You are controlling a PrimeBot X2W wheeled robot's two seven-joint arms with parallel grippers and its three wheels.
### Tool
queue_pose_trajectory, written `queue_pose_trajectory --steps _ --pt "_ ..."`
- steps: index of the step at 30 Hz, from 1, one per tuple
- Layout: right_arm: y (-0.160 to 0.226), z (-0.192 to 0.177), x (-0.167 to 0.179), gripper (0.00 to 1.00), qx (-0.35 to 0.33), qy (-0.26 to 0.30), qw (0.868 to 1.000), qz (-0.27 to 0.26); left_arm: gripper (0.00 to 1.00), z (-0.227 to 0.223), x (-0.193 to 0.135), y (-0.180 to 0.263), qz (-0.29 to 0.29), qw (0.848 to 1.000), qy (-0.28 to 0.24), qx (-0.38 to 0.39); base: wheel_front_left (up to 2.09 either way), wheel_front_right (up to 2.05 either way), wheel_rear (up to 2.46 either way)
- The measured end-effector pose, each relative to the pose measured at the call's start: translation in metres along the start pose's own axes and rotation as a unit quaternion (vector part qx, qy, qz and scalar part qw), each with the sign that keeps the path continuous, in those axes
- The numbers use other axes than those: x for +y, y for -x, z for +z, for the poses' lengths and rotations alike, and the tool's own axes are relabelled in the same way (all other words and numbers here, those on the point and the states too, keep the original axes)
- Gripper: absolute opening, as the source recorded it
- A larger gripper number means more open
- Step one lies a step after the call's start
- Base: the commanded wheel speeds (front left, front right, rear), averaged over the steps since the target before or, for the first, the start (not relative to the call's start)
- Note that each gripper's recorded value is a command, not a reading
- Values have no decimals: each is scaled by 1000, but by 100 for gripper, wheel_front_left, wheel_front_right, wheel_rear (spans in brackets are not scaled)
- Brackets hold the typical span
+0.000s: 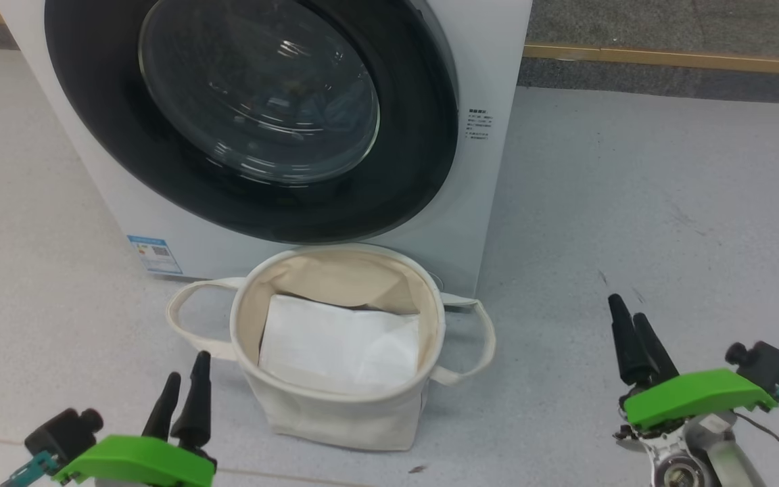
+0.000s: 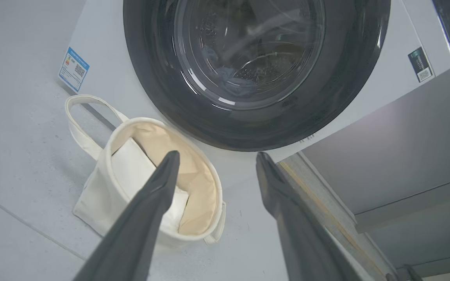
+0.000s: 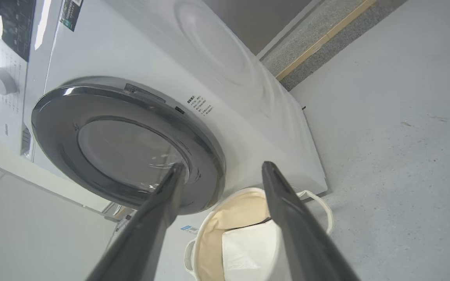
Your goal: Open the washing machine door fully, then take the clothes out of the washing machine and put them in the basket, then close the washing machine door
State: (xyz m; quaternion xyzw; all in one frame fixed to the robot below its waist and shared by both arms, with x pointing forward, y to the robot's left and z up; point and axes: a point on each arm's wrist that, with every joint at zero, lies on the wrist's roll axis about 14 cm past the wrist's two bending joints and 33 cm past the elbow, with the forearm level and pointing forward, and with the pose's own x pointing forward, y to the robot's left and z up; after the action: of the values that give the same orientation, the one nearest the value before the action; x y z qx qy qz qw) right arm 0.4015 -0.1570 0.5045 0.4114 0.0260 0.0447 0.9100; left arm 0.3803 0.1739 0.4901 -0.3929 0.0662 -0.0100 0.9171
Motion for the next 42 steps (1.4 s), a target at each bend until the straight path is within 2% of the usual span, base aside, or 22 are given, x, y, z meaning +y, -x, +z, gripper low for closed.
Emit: queue_pose_trajectory --steps 6,10,25,42 --pt "-2 -1 7 100 0 78 997 14 100 -5 -3 1 -6 997 -83 4 0 0 0" --pt "-2 0 9 100 -4 106 994 16 100 -6 -4 1 -8 993 -115 1 0 0 0" --pt "-5 -10 12 100 9 180 983 25 100 -5 -9 -5 -22 983 -181 -15 0 0 0" --pt "-12 -10 29 100 0 282 958 57 100 -3 -24 -5 -56 963 -261 -36 0 0 0"
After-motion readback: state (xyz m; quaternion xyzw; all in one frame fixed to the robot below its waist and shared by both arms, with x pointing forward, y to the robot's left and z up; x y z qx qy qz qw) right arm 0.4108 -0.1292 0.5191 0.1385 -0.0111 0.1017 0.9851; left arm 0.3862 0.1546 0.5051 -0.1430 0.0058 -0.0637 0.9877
